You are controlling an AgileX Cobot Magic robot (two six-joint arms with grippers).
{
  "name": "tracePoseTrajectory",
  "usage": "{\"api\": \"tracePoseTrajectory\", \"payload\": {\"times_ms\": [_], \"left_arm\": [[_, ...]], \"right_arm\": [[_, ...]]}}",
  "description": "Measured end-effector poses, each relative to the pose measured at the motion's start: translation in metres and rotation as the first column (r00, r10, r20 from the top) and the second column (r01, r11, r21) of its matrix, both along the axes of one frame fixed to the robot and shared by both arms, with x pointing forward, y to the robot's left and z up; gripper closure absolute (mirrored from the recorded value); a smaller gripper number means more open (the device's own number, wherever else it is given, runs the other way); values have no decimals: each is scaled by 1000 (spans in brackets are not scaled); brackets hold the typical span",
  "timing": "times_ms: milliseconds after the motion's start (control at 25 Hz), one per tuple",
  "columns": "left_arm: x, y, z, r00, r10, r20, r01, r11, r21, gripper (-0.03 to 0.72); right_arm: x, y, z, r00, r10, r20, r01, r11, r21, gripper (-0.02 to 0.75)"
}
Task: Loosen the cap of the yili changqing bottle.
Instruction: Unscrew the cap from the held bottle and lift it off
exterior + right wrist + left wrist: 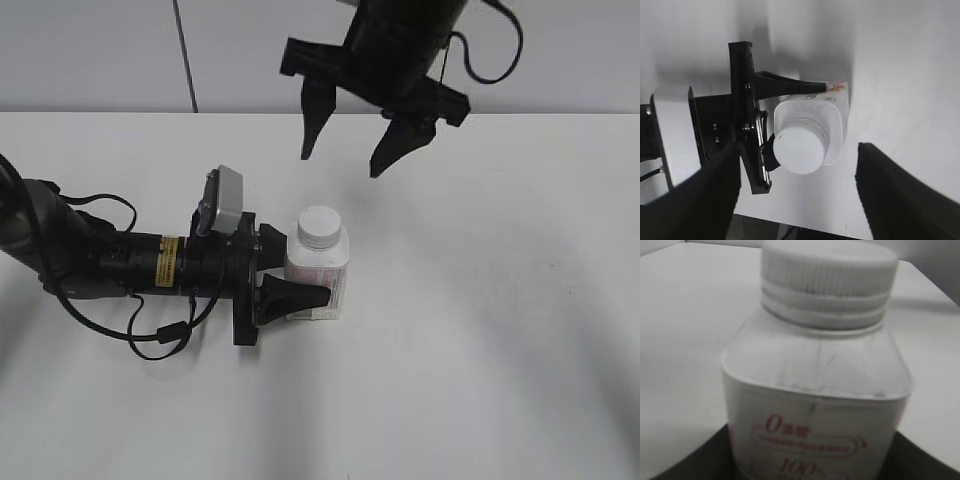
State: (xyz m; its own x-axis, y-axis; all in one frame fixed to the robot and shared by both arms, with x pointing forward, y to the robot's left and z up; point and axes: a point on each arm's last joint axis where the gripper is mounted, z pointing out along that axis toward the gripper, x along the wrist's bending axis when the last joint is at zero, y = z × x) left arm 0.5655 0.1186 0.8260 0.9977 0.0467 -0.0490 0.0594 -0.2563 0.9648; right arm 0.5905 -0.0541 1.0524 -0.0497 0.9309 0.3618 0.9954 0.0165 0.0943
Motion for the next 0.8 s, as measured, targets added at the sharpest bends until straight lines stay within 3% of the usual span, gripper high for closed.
{"api": "tracePoseTrajectory", "payload": {"times_ms": [280,800], "left_arm": [[0,0,0,1000,0,0,0,1000,0,298],[0,-1,0,1000,0,0,0,1000,0,300]], "right_arm": [[-6,26,-29,997,49,-62,-50,998,-26,174],[-7,28,-34,996,56,-65,-59,997,-44,174]]}}
